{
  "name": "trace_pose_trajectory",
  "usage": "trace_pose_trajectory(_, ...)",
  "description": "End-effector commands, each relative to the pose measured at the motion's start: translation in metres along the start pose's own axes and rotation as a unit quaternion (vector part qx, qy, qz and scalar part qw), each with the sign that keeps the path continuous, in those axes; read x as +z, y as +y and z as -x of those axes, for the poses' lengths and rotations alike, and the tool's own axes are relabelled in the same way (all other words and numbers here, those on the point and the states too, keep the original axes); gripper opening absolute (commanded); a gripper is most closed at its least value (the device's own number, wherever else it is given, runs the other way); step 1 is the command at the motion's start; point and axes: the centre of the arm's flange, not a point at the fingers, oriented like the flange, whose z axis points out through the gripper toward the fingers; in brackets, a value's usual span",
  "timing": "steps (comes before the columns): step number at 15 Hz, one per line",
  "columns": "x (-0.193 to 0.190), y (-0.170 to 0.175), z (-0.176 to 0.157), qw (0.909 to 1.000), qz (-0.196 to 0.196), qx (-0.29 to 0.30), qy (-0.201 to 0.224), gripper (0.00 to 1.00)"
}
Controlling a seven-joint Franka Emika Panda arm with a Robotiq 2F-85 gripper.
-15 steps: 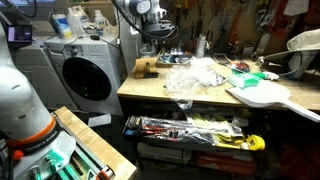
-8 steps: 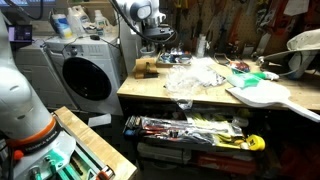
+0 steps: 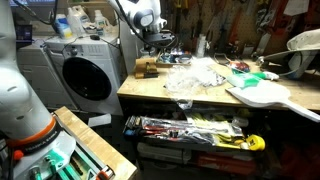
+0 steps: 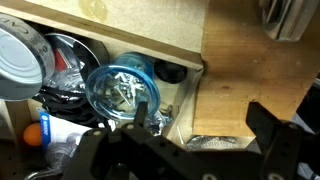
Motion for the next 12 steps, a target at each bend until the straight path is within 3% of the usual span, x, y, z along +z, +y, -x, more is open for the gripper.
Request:
trace_pose_trajectory(1,0.017,0.017,-0.002,1.0000,0.004,0.001,0.008,1.00)
trace_pose_trajectory(5,0.028,0.028,-0.003,0.9998,0.006,0.005,0.016,1.00)
trace_pose_trajectory(8,0.037,0.033,-0.006,0.9998,0.008,0.006,0.016,0.74)
trace_pose_trajectory(10,0.043,0.035,-0.007,0.9999,0.007,0.006,0.014,0.68)
trace_pose_trajectory(12,0.047,0.037,-0.007,0.9998,0.010,0.006,0.014,0.49)
